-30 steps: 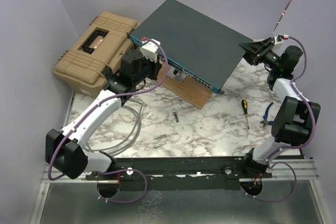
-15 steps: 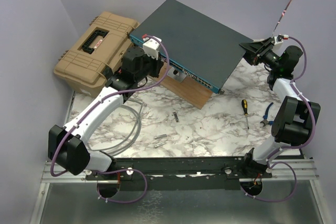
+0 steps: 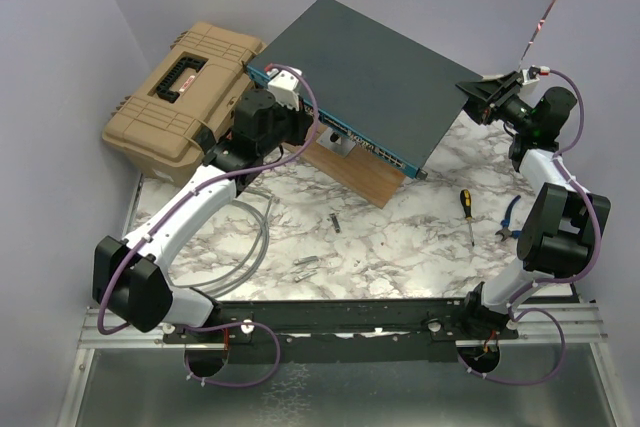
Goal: Insert the plug into the switch port
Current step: Insert the connector into the switch port.
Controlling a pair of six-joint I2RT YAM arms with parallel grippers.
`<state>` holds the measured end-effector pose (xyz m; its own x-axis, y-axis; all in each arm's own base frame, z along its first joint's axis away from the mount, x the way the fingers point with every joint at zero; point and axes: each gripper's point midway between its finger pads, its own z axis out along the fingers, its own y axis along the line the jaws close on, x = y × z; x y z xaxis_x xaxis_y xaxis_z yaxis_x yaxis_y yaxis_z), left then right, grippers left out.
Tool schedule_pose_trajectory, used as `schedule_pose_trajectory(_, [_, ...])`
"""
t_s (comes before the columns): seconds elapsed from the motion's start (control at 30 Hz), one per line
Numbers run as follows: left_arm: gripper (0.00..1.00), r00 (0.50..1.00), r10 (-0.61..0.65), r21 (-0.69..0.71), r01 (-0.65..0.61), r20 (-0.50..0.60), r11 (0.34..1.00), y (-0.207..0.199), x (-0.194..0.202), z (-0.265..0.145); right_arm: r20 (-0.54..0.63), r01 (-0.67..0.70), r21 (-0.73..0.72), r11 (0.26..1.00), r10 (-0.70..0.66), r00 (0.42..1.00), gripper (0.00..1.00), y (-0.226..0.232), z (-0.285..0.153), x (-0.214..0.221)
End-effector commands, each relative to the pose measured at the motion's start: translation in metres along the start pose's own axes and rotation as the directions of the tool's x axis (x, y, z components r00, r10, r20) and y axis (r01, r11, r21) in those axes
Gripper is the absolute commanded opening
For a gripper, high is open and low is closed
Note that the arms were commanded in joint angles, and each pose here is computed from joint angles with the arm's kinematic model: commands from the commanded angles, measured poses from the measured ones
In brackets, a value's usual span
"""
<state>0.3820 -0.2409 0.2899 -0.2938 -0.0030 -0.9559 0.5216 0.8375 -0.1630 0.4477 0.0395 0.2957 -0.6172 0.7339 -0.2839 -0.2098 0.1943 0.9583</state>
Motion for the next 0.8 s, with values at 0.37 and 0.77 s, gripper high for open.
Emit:
schedule_pose_trajectory(0.37, [0.02,0.933,-0.216,0.014,0.221,0.288,0.975,-0.003,-0.069,0.013,-0.029,0.045,0.003,0.999,-0.045,0.999,0.32,-0.007,0.004,0.004])
schedule_pose_trajectory(0.77, [0.01,0.898,-0.326,0.076,0.318,0.296,0.945,-0.012,-0.082,0.020,-0.030,0.053,0.014,0.998,-0.053,0.998,0.31,-0.009,0.004,0.004])
